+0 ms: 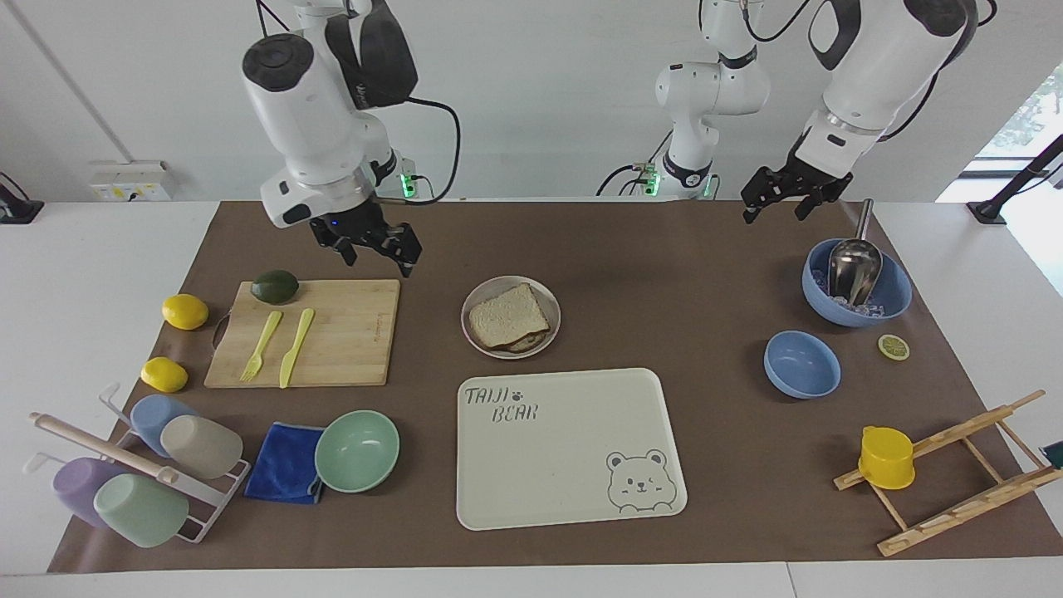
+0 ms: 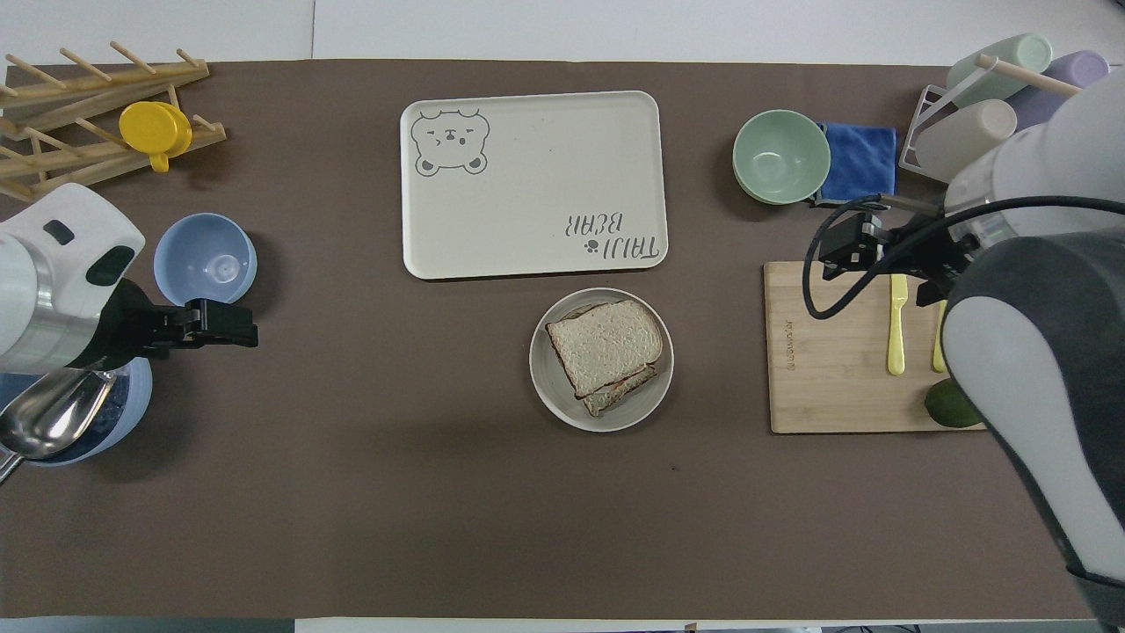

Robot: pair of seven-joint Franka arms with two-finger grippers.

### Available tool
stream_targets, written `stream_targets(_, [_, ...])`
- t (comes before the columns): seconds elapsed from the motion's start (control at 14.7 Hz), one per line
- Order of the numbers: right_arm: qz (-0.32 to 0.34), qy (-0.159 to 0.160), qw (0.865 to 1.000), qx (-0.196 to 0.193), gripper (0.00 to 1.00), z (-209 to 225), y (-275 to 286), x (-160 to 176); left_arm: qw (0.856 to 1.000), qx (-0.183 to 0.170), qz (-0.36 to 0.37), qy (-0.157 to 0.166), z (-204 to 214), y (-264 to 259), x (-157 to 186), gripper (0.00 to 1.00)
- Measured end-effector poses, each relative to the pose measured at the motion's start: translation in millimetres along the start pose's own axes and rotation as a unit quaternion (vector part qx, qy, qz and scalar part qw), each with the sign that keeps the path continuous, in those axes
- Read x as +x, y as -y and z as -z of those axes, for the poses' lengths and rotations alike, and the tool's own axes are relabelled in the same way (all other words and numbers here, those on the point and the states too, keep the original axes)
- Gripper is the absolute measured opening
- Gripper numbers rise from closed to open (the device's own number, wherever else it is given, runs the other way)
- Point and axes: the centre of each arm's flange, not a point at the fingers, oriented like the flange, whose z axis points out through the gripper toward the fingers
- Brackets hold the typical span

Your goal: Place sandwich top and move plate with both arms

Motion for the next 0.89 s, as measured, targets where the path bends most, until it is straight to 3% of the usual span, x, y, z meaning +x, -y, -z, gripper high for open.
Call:
stream_targets(0.34, [0.007,0.019,1.0,0.001,1.0,24.0,-77.0,2.0,0.997,-0.071,-0.011,-0.003,-84.2,-56.7,-7.5,1.0])
stream_targets(0.68, [0.029,0.032,0.999,0.002,1.0,28.0,-122.6,9.0,0.996,-0.083,0.001,-0.019,-174.5,-146.5,-14.0,1.0])
stream_targets(0.89, [0.05,0.028,0.998,-0.006,1.0,39.0,-129.7,8.1,0.996,-0.086,-0.001,-0.019,-214.0,-172.4,-17.6,1.0])
